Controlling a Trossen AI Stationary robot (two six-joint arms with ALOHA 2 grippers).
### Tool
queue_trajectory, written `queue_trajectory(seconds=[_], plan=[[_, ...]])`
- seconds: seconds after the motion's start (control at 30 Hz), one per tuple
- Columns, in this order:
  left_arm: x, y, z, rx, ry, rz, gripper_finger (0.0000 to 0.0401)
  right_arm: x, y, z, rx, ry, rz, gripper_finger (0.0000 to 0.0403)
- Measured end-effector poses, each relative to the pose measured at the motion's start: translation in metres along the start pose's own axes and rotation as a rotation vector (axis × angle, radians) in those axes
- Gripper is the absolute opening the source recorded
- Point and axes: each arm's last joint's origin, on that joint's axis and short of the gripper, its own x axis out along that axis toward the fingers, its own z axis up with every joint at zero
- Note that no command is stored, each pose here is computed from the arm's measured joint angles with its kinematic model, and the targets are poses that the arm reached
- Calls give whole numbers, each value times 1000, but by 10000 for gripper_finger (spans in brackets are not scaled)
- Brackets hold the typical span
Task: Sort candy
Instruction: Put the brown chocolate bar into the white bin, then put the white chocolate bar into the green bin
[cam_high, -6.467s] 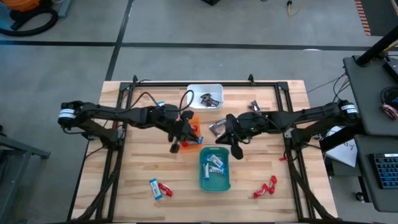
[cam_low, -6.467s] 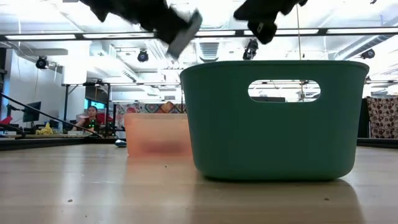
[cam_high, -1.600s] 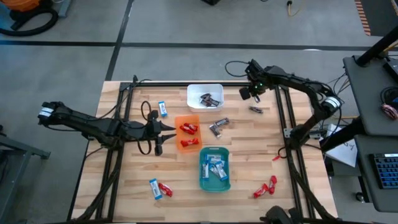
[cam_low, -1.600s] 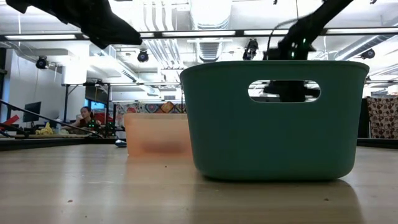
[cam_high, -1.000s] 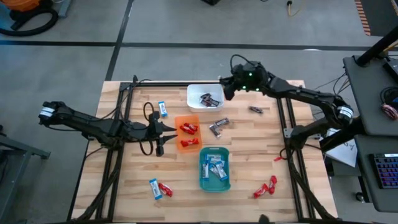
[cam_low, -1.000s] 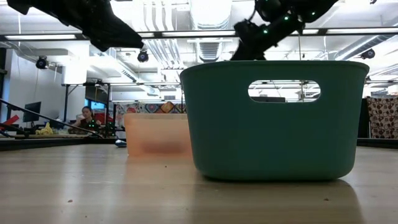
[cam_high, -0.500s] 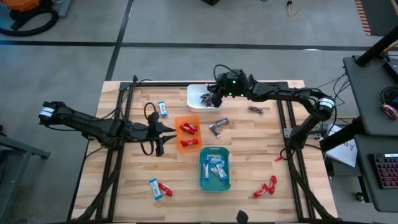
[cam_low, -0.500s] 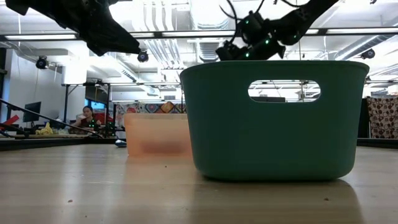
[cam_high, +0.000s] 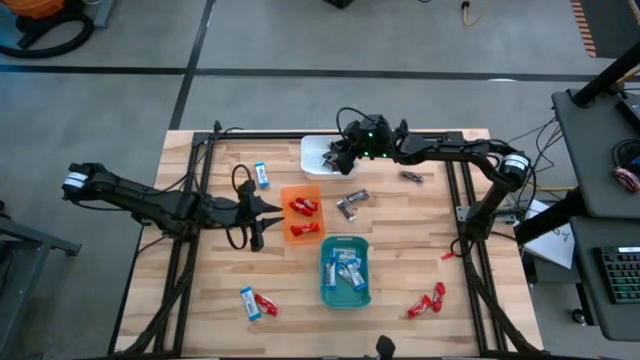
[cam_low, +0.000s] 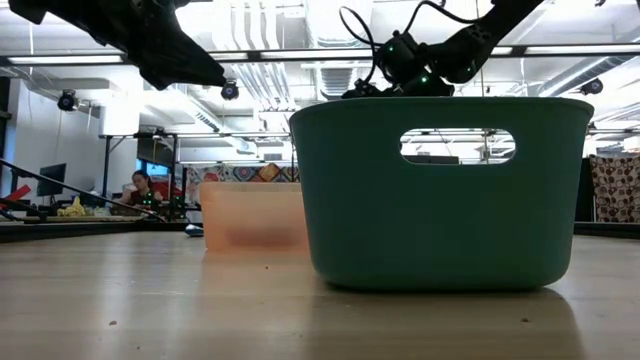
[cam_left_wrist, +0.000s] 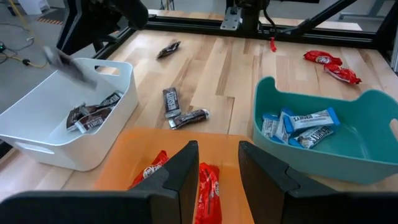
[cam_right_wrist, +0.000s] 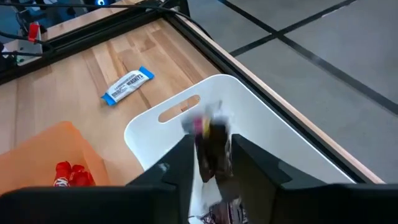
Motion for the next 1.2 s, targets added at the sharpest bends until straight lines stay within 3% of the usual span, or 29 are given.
queue_trajectory(seconds=[0.2, 0.37, 0.67, 0.97, 1.2], plan=[[0, 3, 1, -32, -19, 88, 97, -5, 1, 2, 14, 7, -1, 153], [0, 6, 1, -68, -44, 186, 97, -17, 2, 4, 39, 50, -3, 175], [5, 23, 4, -103, -49, 292, 72, -46, 27, -6, 104, 258, 24, 172], [23, 62, 4, -175, 28, 220, 28, -65, 66, -15, 109, 368, 92, 168], [21, 99, -7, -238, 136, 373, 1, -68, 85, -19, 94, 380, 128, 163]])
